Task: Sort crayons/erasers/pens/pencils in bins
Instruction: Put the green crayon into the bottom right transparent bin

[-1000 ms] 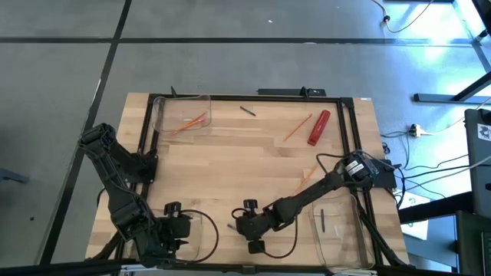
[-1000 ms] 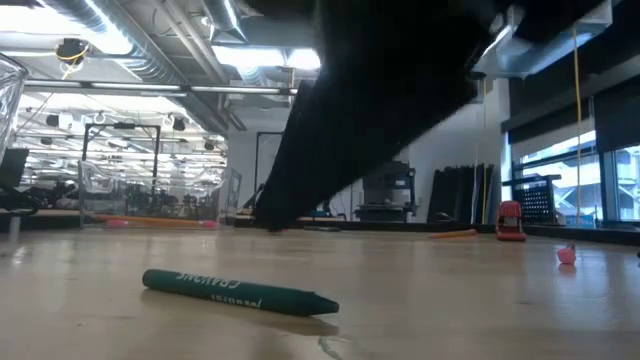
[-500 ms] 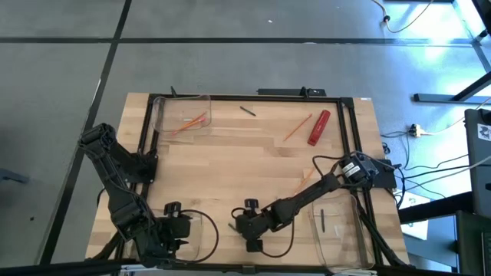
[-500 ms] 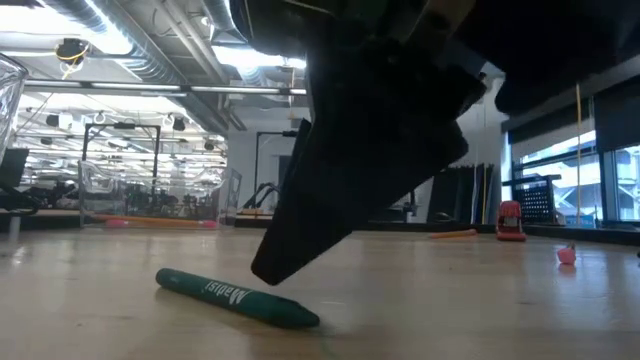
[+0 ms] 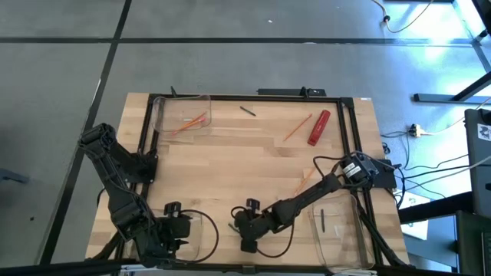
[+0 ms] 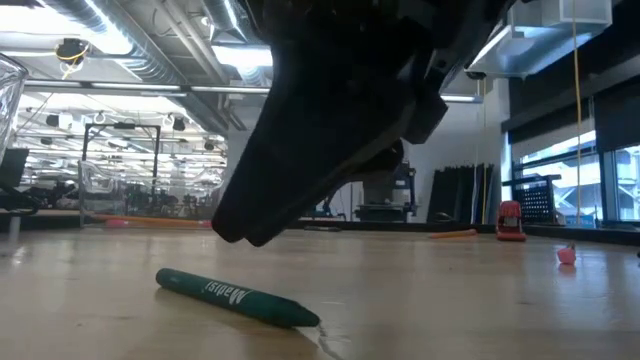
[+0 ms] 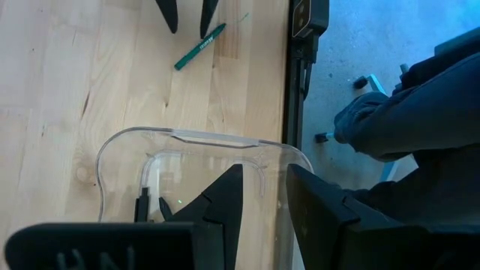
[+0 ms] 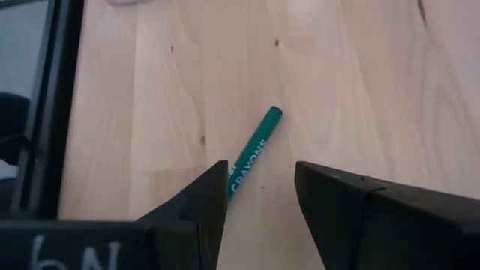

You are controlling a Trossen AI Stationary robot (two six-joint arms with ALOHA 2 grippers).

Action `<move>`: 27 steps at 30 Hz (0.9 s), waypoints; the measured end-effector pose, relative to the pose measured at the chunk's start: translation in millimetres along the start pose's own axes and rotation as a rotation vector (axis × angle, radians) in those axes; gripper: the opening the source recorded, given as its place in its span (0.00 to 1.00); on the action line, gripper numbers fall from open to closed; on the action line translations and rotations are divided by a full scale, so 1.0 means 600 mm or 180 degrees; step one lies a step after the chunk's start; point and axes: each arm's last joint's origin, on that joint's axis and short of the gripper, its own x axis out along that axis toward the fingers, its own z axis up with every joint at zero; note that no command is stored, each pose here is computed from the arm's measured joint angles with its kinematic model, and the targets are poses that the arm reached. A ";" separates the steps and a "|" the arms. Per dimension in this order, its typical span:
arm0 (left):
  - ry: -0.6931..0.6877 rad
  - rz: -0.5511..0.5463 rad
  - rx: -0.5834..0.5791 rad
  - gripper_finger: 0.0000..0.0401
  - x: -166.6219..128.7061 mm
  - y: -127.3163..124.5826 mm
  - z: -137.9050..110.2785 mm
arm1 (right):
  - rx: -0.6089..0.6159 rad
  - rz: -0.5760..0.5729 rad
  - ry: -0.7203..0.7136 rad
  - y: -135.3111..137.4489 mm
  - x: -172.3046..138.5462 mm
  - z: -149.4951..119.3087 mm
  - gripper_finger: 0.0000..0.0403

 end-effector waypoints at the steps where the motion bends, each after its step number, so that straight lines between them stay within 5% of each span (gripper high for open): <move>1: 0.0001 0.0001 0.0000 0.24 0.000 0.000 0.000 | 0.0031 0.0006 -0.0006 0.001 0.000 0.000 0.39; 27: 0.0011 0.0018 0.0007 0.24 0.000 0.001 -0.001 | 0.0008 -0.0146 0.0067 0.003 0.021 -0.024 0.39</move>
